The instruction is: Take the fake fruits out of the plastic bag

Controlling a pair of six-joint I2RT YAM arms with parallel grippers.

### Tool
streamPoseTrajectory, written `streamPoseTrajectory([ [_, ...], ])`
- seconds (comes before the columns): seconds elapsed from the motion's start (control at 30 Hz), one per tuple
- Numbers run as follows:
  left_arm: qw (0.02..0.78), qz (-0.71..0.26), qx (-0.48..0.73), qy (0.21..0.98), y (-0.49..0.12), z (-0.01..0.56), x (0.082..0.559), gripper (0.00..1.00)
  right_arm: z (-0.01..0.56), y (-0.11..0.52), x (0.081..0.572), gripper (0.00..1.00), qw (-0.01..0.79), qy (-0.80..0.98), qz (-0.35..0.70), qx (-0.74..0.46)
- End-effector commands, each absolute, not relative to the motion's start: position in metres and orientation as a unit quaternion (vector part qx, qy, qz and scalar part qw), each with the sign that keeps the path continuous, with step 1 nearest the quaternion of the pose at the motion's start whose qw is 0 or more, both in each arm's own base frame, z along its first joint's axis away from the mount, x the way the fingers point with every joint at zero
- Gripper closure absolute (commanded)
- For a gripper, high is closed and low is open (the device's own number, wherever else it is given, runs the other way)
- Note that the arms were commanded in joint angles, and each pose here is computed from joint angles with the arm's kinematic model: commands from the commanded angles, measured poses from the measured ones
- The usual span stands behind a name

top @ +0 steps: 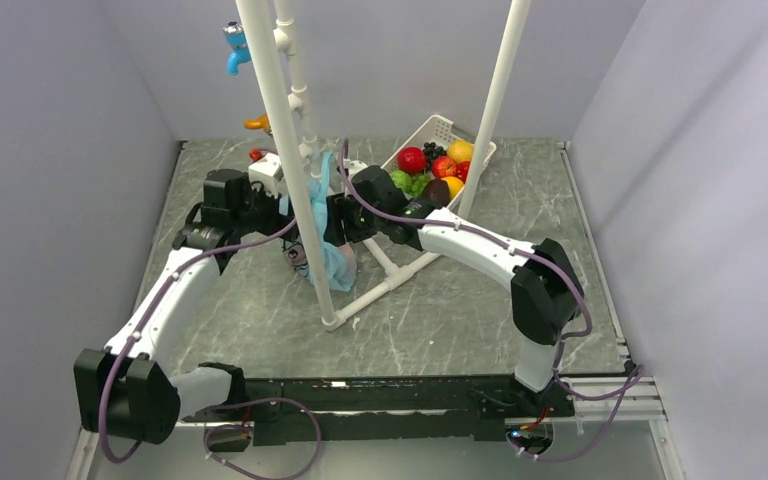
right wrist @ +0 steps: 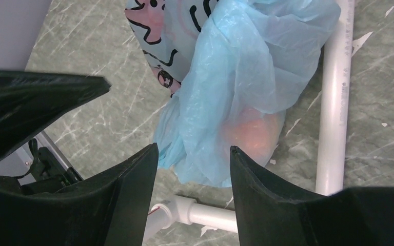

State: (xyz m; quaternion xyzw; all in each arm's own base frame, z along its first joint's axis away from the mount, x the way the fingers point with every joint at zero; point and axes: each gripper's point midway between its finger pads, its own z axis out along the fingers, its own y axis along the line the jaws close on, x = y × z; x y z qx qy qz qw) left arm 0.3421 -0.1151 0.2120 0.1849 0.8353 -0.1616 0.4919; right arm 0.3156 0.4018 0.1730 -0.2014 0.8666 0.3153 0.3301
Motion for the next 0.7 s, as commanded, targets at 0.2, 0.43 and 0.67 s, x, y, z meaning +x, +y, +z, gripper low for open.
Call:
streamPoseTrajectory([
  [0.2,0.492,-0.146,0.186,0.838,-0.113,0.217,0.356,0.01,0.193,0.411,0.326,0.44,0.361,0.843,0.343,-0.203],
  [0.43,0.461,-0.126,0.17,0.862,-0.107,0.197,0.37,0.14,0.184,0.427,0.319,0.5,0.332,0.838,0.38,-0.208],
  [0.67,0.434,-0.135,0.175,0.874,-0.111,0.183,0.374,0.58,0.164,0.43,0.313,0.52,0.308,0.849,0.378,-0.206],
])
